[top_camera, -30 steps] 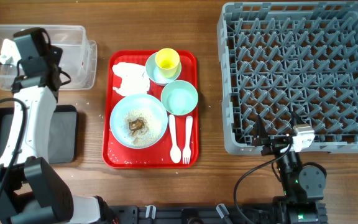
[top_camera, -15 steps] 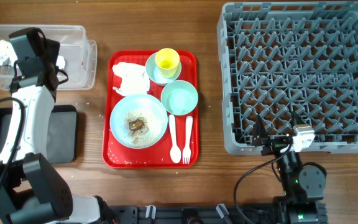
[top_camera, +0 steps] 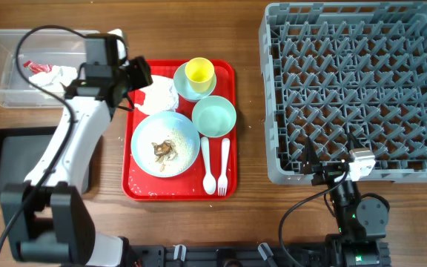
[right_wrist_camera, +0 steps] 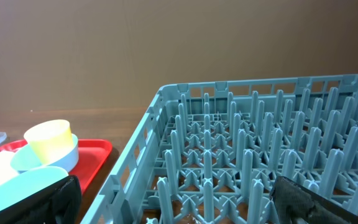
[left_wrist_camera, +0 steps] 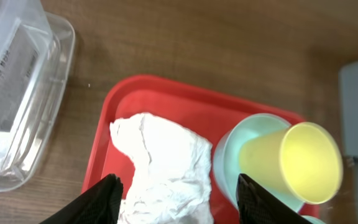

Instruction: Sort waste into correct bins and load items into the dishwasher rack

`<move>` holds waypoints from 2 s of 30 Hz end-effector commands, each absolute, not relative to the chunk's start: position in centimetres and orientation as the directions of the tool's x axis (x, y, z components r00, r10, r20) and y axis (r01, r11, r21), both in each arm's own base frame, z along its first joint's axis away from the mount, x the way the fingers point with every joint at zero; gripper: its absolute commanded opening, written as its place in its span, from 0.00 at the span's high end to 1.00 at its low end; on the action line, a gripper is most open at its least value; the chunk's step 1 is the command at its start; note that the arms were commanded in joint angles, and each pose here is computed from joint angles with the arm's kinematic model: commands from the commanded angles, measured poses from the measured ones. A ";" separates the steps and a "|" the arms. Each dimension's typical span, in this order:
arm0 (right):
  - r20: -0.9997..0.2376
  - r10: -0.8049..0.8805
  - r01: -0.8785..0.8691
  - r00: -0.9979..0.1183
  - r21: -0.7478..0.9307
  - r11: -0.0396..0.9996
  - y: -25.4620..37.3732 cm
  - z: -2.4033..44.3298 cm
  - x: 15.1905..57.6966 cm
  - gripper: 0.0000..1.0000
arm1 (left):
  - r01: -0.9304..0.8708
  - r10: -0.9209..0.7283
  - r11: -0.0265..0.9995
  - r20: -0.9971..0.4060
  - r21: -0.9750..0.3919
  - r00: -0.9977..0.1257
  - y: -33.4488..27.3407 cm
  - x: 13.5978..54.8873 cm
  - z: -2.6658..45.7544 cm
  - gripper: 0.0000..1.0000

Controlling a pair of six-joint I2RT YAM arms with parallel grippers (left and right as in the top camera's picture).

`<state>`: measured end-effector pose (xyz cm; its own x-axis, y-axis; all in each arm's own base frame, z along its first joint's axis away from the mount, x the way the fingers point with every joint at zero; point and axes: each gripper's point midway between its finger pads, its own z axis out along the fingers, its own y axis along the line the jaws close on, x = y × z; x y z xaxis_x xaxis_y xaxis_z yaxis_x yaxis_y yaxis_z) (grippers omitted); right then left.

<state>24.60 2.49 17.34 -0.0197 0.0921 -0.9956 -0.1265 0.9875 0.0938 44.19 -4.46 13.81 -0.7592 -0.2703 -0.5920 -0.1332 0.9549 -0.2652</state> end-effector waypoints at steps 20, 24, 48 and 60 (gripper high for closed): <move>-0.994 0.105 -0.143 -0.015 0.106 0.984 2.8 17.5 24.5 0.00 | -0.178 -0.184 0.983 -0.317 -0.049 -0.930 -3.5 42.1 -1.7 0.49; -0.994 0.105 -0.143 -0.015 0.106 0.984 2.8 17.5 24.5 0.00 | -0.173 -0.181 0.983 -0.325 -0.052 -0.928 -3.7 42.2 -1.6 0.77; -0.994 0.105 -0.143 -0.015 0.106 0.984 2.8 17.5 24.5 0.00 | -0.660 -0.752 0.594 -0.610 -0.460 -0.251 11.0 44.9 17.7 0.96; -0.994 0.105 -0.143 -0.015 0.106 0.984 2.8 17.5 24.5 0.00 | -0.762 -0.843 0.374 -0.536 -0.528 -0.042 18.2 44.4 14.8 0.89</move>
<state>24.60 2.49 17.34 -0.0197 0.0921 -0.9956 -0.1265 0.9875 0.0938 43.75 17.45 16.95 -0.0725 -0.8239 -0.5620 -0.7387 0.4230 -0.5248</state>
